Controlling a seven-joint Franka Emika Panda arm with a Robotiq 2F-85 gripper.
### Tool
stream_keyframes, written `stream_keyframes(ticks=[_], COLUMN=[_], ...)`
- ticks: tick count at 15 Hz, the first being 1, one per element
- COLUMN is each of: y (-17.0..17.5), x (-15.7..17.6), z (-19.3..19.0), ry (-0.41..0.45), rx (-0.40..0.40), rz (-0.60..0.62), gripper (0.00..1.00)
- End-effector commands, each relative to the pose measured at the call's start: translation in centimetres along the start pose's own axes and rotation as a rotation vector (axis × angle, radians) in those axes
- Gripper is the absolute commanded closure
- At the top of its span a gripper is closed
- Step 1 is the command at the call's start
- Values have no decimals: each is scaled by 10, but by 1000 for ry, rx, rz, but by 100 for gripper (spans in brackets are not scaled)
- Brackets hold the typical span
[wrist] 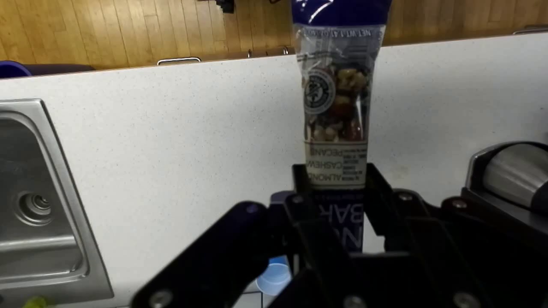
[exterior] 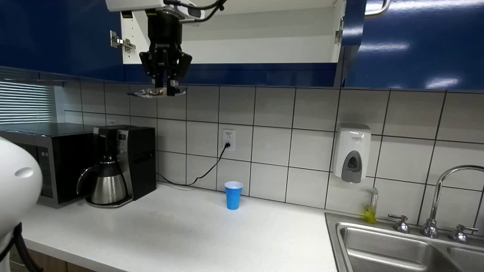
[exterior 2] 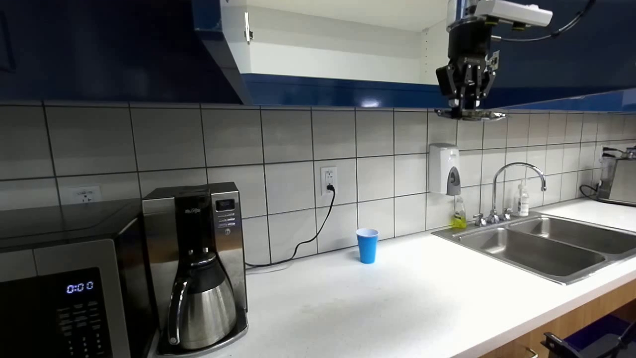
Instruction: Pick up the object from the counter and put it in the cabinet
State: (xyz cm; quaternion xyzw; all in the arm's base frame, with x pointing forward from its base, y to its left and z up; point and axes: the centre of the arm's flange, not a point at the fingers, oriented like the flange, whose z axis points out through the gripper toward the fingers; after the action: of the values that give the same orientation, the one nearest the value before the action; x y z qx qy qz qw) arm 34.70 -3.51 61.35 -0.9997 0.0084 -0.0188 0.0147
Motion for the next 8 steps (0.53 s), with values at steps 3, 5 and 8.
stream_keyframes(ticks=[3, 5, 8], y=[-4, -6, -11], x=[9, 12, 25], z=[-90, -113, -139], ry=[63, 93, 152], rx=[51, 63, 80], rz=[71, 83, 113], gripper=[91, 91, 91])
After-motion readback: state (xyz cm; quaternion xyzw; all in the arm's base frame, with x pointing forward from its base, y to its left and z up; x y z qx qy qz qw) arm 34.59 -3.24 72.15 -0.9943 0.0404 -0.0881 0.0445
